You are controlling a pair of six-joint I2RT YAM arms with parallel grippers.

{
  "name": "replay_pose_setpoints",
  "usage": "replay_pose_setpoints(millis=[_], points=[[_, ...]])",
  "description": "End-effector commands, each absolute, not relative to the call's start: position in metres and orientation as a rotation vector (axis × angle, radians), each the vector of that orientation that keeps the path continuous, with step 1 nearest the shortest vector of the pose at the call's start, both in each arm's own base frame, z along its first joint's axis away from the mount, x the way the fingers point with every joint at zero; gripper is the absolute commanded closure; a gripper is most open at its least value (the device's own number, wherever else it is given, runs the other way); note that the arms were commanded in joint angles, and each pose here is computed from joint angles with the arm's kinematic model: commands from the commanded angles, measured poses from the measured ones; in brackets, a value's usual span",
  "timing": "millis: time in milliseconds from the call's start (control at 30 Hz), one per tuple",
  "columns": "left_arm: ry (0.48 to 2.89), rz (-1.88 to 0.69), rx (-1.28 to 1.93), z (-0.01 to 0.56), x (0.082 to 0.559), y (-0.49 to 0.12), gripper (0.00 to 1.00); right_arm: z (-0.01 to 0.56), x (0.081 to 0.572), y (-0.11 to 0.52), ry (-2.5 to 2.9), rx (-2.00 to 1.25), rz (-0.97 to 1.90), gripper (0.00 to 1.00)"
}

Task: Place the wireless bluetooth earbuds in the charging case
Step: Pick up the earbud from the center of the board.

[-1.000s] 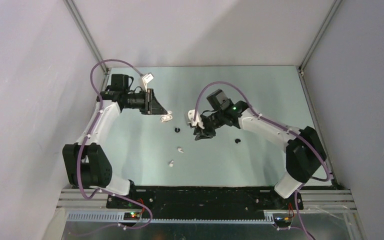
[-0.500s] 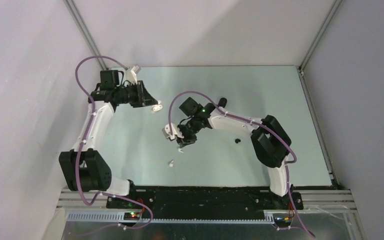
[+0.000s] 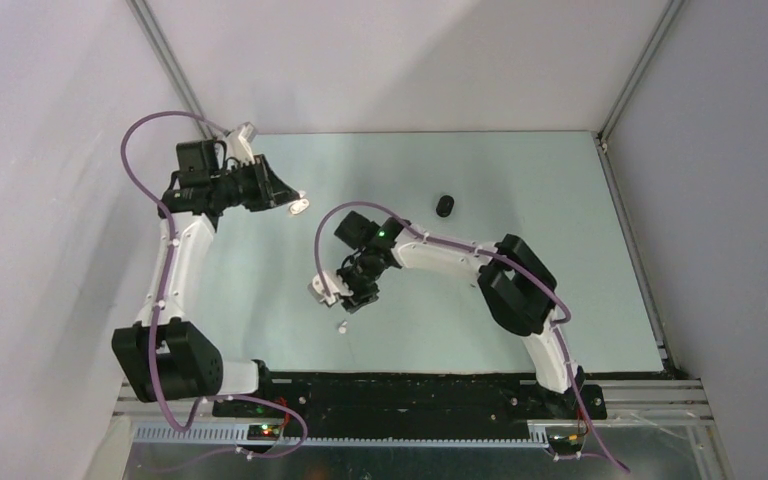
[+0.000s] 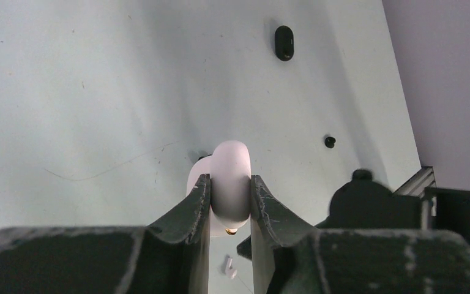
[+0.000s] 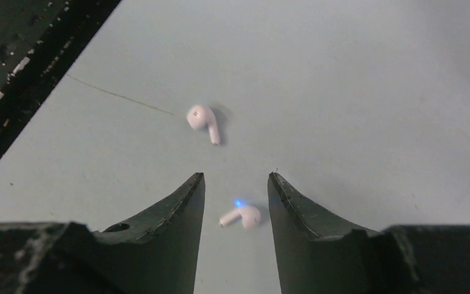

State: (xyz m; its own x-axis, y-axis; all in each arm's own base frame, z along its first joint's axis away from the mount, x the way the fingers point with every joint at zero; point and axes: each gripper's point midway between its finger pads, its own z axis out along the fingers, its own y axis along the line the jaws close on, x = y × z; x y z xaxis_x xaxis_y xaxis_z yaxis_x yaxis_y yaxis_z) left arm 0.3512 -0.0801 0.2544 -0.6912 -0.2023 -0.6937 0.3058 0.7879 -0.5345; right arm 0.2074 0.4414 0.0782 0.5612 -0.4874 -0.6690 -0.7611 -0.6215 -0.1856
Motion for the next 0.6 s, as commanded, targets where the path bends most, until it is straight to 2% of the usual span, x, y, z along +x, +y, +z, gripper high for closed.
replay_pose_setpoints(millis=[0,267,567], points=[[2.105,-0.798,0.077,0.278,0.347,-0.076,1.0,0.074,0.195,0.454,0.93,-2.395,0.813,0.53],[2.085,-0.814,0.068,0.284,0.342,-0.076,1.0,0.049,0.177,0.461,0.918,-2.464,0.823,0.52],[2.065,-0.828,0.069,0.291,0.338,-0.077,1.0,0.035,0.178,0.469,0.906,-2.488,0.763,0.54]])
